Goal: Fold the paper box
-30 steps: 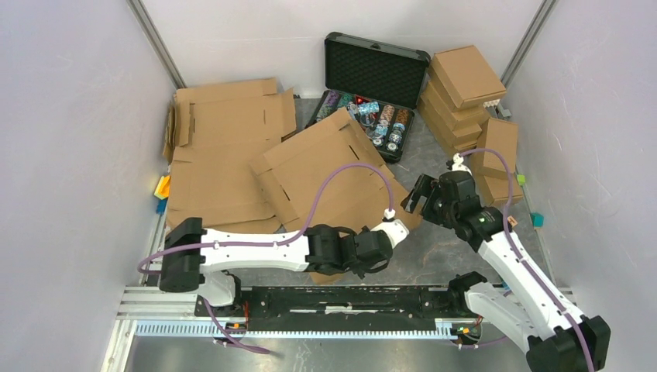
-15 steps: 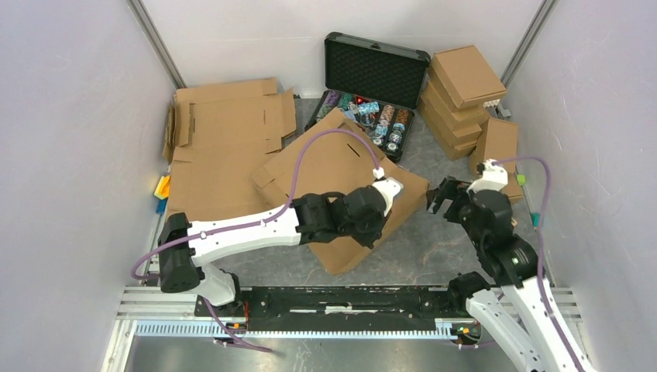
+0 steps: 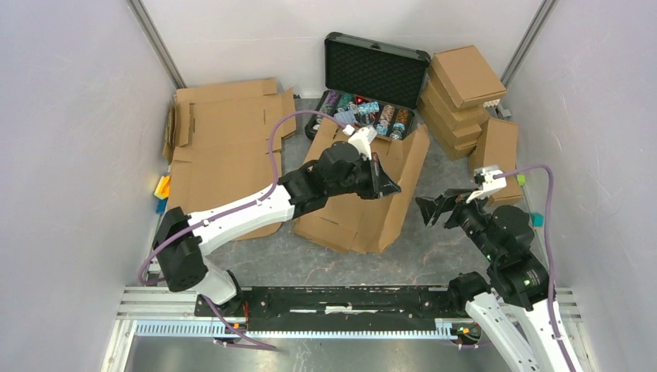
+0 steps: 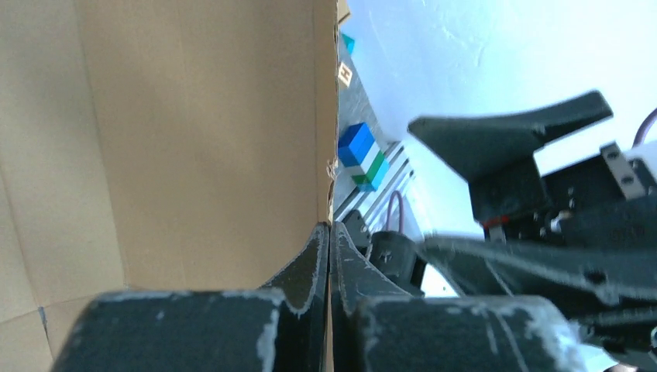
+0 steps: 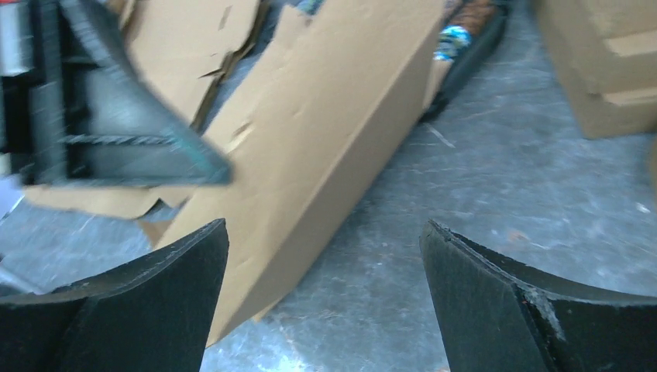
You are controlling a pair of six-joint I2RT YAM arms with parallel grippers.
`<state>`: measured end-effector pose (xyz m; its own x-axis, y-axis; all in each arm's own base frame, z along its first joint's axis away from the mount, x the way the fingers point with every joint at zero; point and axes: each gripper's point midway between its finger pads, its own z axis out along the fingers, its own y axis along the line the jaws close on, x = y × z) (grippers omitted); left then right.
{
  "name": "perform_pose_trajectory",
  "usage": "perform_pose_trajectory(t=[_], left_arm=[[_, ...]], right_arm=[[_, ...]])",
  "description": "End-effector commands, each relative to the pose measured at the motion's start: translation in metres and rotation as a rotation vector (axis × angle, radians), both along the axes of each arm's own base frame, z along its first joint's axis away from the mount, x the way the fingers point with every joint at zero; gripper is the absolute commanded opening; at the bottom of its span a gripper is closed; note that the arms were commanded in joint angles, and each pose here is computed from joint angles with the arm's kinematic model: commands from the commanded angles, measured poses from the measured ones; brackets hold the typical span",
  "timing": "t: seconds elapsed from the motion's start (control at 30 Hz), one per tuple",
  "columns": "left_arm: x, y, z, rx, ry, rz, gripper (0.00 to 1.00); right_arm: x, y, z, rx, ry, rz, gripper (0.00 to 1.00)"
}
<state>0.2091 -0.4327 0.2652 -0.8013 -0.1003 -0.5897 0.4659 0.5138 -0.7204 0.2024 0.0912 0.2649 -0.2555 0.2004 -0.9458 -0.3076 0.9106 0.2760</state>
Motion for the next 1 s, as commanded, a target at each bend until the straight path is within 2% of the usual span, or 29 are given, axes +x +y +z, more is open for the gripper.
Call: perform_pose_trajectory(t=[0.0,0.17,0.37,0.7,0.97], left_arm=[[0.024,-0.005,0.031,-0.27,0.089,0.099,0.03],[0.052,0.011,0.017,-0.357,0.133,0.235,0.05],[0.068,0.012,0.01,-0.353,0.129,0.274,0.09],[0.087,0.01,0.002,-0.361,0.139,0.345,0.11],[0.099,0.012,0.001,-0.377,0.129,0.406,0.19]], right_arm=[[-0.015,0.043,0.007,0.021,-0.039,0.279,0.98],[-0.025,0.069,-0.009,0.062,-0.012,0.44,0.98],[-0.017,0.074,-0.038,0.061,0.096,0.443,0.98],[-0.007,0.082,-0.041,0.107,0.114,0.443,0.98],[0.012,0.079,-0.066,-0.008,0.216,0.352,0.98]])
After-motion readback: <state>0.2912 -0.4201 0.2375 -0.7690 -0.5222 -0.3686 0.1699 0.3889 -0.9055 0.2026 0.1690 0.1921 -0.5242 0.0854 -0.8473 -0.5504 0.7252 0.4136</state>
